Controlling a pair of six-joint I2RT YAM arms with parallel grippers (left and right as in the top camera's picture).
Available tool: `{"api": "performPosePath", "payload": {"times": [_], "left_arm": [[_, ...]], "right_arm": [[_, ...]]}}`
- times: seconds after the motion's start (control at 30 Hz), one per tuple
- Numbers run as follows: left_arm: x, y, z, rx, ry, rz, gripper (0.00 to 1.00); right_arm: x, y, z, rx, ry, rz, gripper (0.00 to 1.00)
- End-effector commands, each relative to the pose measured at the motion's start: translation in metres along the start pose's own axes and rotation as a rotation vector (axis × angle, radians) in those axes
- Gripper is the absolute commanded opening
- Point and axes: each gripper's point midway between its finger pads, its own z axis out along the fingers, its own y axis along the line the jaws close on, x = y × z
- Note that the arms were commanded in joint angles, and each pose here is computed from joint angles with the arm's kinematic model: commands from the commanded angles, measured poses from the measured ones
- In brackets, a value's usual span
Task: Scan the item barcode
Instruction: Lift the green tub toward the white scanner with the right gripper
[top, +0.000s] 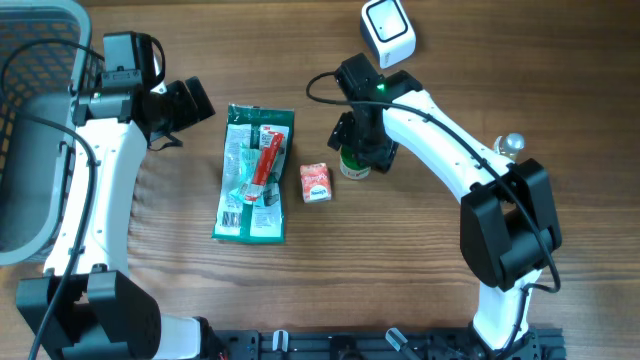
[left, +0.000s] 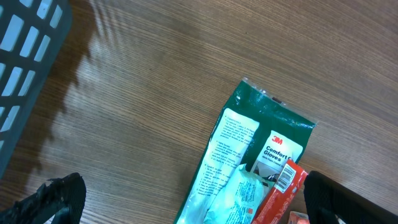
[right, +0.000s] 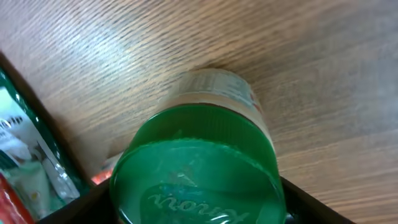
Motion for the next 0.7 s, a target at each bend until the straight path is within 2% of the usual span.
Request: {"api": "performPosePath", "payload": {"times": [0.0,0.13,0.2,0.5,0.67], "left_arm": [[-0.005,-0.002,-0.006,0.014,-0.018,0.0,1.0],[-0.005,-0.002,-0.006,0.014,-0.018,0.0,1.0],[-0.005,-0.002,-0.006,0.014,-0.018,0.0,1.0],[-0.005,-0.002,-0.006,0.014,-0.018,0.0,1.0],[-0.005,-0.002,-0.006,0.014,-0.018,0.0,1.0]], "right_arm": [[-0.001,0.008,-0.002,-0.019,0.0,0.135,0.85],[-0.003,0.006,-0.002,-0.01,-0.013,0.163,0.86],[-0.003,0.006,-0.002,-0.01,-0.013,0.163,0.79],[-0.005,-0.004,-0.002,0.059,-0.081,0.191,0.69],[-0.004,-0.006,-0.002,0.073,-0.076,0.056,0.56]]}}
